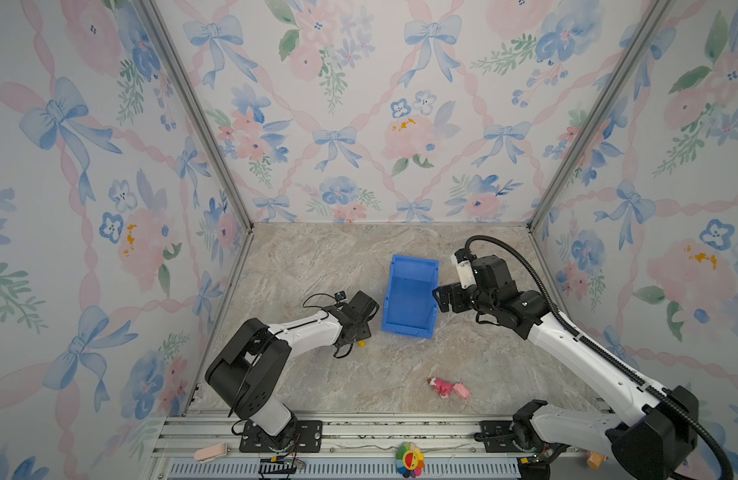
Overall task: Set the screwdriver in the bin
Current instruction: 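Move the left gripper over the yellow-handled screwdriver while the right arm reaches toward the bin, then lower the left gripper and close it on the yellow screwdriver handle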
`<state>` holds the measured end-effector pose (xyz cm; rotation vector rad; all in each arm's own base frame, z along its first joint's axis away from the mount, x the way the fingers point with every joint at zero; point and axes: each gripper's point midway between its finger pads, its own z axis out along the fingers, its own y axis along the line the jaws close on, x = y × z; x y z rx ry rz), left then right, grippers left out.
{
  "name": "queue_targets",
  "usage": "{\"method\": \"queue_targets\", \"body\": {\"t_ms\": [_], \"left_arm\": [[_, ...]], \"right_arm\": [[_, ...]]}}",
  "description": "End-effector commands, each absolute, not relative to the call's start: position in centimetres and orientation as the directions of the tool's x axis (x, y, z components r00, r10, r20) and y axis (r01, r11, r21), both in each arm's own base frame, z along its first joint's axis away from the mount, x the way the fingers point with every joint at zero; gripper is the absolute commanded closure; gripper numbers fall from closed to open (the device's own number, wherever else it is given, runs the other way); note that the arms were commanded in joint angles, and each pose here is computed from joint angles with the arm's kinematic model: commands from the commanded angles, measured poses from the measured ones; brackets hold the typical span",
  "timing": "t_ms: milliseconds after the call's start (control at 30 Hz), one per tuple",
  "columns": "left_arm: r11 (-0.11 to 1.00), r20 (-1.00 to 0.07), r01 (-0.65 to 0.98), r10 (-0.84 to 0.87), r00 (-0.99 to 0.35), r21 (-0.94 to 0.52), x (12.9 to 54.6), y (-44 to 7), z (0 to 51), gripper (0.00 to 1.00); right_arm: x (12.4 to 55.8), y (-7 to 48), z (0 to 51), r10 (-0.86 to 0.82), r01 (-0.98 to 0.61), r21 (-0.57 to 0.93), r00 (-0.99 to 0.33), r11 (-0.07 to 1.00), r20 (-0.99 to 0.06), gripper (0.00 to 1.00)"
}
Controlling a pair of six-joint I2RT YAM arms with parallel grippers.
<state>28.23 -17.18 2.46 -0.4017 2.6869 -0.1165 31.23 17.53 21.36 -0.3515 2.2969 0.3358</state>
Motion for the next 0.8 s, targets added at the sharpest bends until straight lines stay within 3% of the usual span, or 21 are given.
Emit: {"method": "queue_targets", "body": {"t_ms": [0, 533, 767], "left_arm": [[0.957, -0.373, -0.276, -0.288, -0.882, -0.086, 27.6, -16.9, 1.4, 0.37], [0.963, -0.354, -0.255, -0.211, -0.911, 0.081, 25.9, -15.5, 0.9, 0.69], [0.964, -0.357, -0.254, -0.211, -0.91, 0.08, 25.8, -15.9, 1.0, 0.82]], "right_arm": [[31.0, 16.6, 21.5, -0.131, -0.338, 0.138, -0.662, 0.931, -0.738, 0.03], [30.7, 15.5, 22.4, -0.1, -0.322, 0.143, -0.632, 0.936, -0.768, 0.03], [30.7, 15.3, 22.6, -0.098, -0.318, 0.138, -0.626, 0.938, -0.774, 0.03]]}}
